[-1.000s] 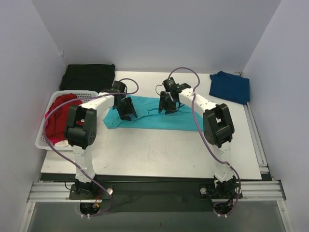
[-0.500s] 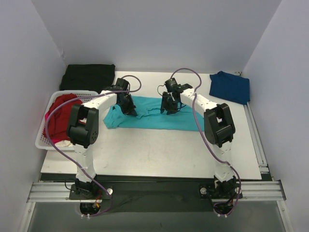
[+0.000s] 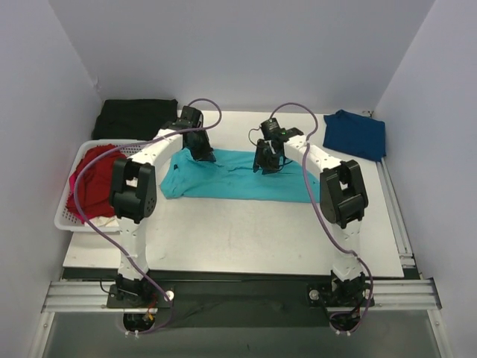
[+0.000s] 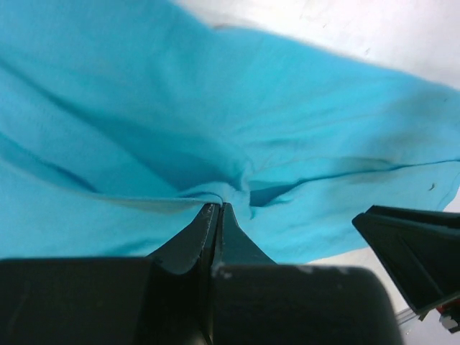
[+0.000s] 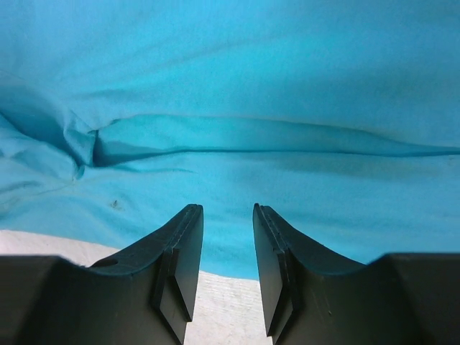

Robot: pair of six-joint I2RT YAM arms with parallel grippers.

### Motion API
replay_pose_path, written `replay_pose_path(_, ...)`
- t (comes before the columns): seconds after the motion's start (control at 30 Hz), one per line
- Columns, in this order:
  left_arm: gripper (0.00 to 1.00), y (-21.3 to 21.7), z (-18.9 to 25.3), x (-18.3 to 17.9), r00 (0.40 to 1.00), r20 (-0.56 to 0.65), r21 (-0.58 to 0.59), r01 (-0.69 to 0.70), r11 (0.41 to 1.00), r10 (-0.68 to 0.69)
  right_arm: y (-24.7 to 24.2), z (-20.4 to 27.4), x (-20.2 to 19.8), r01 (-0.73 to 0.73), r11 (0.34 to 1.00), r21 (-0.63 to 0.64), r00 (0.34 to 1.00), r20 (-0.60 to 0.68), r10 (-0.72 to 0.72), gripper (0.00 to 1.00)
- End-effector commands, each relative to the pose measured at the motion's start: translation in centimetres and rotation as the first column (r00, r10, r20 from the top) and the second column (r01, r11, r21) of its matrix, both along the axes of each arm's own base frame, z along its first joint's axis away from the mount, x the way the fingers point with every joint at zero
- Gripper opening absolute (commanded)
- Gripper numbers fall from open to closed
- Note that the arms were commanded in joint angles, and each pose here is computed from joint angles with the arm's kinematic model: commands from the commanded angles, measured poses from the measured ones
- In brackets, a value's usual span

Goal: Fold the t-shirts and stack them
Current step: Fold the other side of the tshirt into a rectangle

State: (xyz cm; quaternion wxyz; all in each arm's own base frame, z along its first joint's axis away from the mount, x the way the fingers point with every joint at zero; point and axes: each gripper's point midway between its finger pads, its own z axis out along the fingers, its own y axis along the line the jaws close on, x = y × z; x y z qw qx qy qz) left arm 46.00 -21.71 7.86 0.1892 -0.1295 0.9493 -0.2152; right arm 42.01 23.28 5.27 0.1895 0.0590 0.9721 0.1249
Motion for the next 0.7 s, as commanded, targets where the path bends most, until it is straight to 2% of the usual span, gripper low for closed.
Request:
replay_pose_path(0.0, 0.00, -0.7, 0.5, 2.0, 0.999, 0.038, 0.001, 0.026, 1.000, -0.026, -1.3, 3.1, 0.5, 0.028, 1.000, -0.003, 0.998, 0.060, -0.028, 0.35)
replay_pose_path(0.17, 0.00, -2.0, -1.6, 3.7, 0.998, 0.023, -0.004, 0.065, 0.998, -0.064, -1.9, 2.8, 0.5, 0.032, 0.999, 0.000, 0.998, 0.048, -0.032, 0.35)
replay_pose_path(0.3, 0.01, -3.0, -2.2, 5.0, 0.991, 0.079, -0.021, 0.108, 0.994, -0.106, -2.2, 2.6, 0.5, 0.035, 0.999, 0.004, 0.999, 0.037, -0.035, 0.35)
replay_pose_path(0.33, 0.08, -2.9, -2.2, 5.3, 0.990, 0.094, -0.011, 0.109, 0.994, -0.108, -2.2, 2.6, 0.6, 0.035, 0.999, 0.005, 0.999, 0.038, -0.035, 0.35)
replay_pose_path(0.37, 0.22, -3.0, -1.8, 5.3, 0.986, 0.115, -0.004, 0.126, 0.992, -0.125, -2.3, 2.6, 0.6, 0.033, 0.999, 0.004, 0.999, 0.037, -0.034, 0.35)
replay_pose_path(0.43, 0.31, -2.6, -0.7, 6.0, 0.977, 0.172, 0.023, 0.125, 0.992, -0.127, -2.3, 2.5, 0.6, 0.035, 0.999, 0.002, 0.999, 0.034, -0.035, 0.34)
replay_pose_path(0.47, 0.39, -2.5, 0.0, 5.5, 0.967, 0.204, 0.033, 0.150, 0.988, -0.153, -2.4, 2.5, 0.6, 0.034, 0.999, 0.000, 0.999, 0.035, -0.034, 0.35)
replay_pose_path(0.57, 0.48, -2.6, 3.7, 6.1, 0.920, 0.346, 0.050, 0.179, 0.983, -0.185, -2.5, 2.5, 0.6, 0.034, 0.999, -0.003, 0.999, 0.035, -0.034, 0.34)
replay_pose_path(0.67, 0.52, -2.4, 5.2, 5.8, 0.891, 0.402, 0.060, 0.204, 0.977, -0.211, -2.6, 2.3, 0.6, 0.038, 0.999, 0.001, 0.999, 0.026, -0.038, 0.34)
